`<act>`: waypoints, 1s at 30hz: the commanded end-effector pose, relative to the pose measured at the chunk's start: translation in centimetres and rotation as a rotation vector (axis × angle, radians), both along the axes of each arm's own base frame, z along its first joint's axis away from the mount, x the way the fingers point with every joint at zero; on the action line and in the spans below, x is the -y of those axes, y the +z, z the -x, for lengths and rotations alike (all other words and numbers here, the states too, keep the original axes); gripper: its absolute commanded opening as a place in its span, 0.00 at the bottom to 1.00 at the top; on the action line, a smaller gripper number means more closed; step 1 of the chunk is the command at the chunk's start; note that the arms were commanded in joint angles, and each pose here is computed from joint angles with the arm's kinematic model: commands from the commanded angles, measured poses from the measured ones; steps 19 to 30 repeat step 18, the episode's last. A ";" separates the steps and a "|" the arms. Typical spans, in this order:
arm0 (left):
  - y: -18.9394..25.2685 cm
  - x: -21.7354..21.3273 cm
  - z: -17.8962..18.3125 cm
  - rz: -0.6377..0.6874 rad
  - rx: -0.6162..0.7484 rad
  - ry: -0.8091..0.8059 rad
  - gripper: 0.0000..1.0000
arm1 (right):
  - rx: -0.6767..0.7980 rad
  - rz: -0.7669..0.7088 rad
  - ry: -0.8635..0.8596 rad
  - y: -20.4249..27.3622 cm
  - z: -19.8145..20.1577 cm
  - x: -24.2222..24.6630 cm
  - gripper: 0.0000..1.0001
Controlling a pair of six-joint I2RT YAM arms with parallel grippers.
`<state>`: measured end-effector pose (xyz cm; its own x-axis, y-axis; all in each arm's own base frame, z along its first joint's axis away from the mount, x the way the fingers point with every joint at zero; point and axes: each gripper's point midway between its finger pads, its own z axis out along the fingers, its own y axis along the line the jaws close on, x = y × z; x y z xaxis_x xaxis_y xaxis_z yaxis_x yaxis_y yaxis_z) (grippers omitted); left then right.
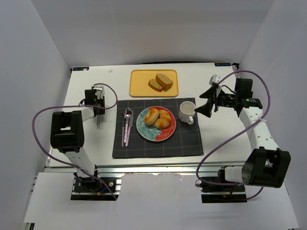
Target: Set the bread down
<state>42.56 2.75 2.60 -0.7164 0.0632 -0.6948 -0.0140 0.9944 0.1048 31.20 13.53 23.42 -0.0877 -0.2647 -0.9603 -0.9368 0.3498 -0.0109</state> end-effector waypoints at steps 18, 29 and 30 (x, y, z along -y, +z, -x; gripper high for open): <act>16.7 2.0 -0.1 0.307 0.459 0.097 0.98 | -0.041 0.098 -0.736 2.5 -7.7 8.4 0.89; 16.7 2.0 -0.1 0.307 0.459 0.097 0.98 | -0.041 0.098 -0.736 2.5 -7.7 8.4 0.89; 16.7 2.0 -0.1 0.307 0.459 0.097 0.98 | -0.041 0.098 -0.736 2.5 -7.7 8.4 0.89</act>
